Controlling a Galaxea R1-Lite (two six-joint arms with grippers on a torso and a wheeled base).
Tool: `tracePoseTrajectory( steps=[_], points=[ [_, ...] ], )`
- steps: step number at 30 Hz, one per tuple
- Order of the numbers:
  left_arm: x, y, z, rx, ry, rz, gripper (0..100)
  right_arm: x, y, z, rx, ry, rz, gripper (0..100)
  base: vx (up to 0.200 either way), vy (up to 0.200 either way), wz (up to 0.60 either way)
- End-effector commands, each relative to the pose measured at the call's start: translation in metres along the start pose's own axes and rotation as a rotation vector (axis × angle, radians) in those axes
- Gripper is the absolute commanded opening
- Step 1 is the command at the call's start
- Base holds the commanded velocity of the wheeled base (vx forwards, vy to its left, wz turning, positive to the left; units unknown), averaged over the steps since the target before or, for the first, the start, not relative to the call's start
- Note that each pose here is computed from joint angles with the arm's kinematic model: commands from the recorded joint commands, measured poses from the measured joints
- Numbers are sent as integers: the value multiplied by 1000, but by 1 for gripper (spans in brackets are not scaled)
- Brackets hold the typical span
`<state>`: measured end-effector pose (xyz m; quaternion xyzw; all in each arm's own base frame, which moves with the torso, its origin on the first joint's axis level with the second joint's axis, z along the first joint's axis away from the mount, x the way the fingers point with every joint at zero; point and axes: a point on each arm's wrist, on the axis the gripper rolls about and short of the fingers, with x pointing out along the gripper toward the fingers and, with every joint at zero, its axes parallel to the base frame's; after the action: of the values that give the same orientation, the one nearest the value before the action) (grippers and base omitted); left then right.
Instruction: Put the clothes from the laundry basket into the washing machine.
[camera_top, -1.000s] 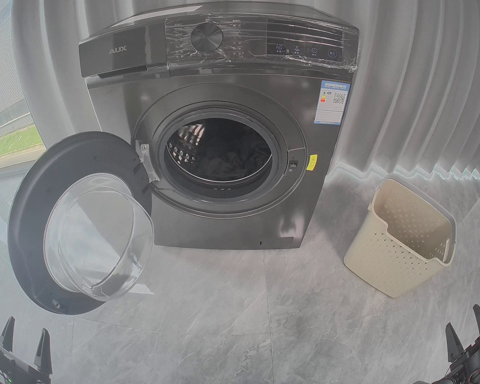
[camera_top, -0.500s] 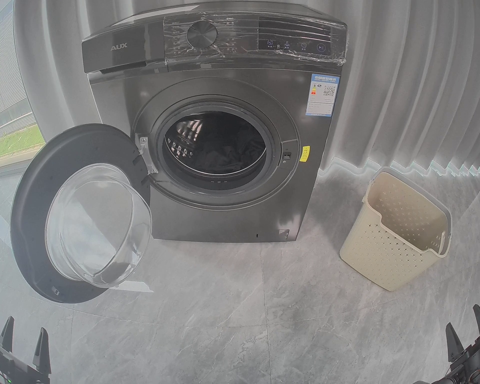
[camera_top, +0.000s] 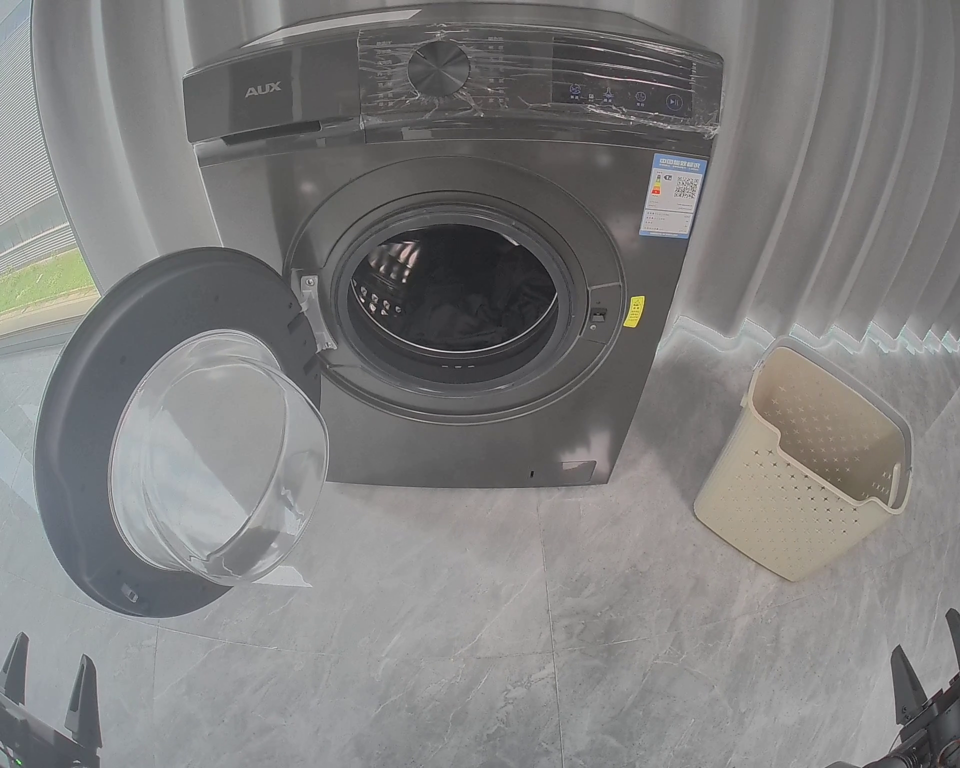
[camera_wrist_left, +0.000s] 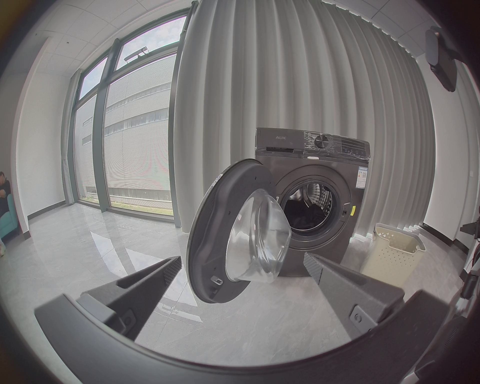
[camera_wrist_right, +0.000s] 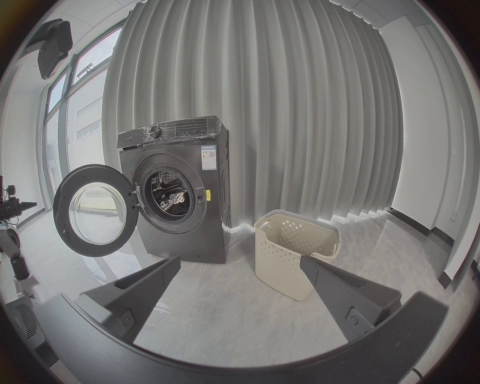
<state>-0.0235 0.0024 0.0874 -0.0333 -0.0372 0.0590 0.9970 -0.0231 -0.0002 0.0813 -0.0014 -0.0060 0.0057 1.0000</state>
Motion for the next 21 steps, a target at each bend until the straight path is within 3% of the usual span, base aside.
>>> tracePoseTrajectory(
  steps=[1, 4, 8, 17, 21],
  points=[
    [0, 0, -5, 1, 6, 1, 100, 0, 0, -5, 0, 4, 1, 100, 0, 200, 0],
    [0, 0, -5, 6, 8, 1, 100, 0, 0, -5, -2, 4, -1, 100, 0, 200, 0],
    [0, 0, -5, 10, 6, 4, 100, 0, 0, -5, -3, 6, 1, 100, 0, 0, 0],
    [0, 0, -5, 18, 8, 4, 100, 0, 0, -5, -3, 4, -1, 100, 0, 0, 600],
    [0, 0, -5, 16, 8, 4, 100, 0, 0, -5, -2, 6, -1, 100, 0, 0, 0]
  ],
)
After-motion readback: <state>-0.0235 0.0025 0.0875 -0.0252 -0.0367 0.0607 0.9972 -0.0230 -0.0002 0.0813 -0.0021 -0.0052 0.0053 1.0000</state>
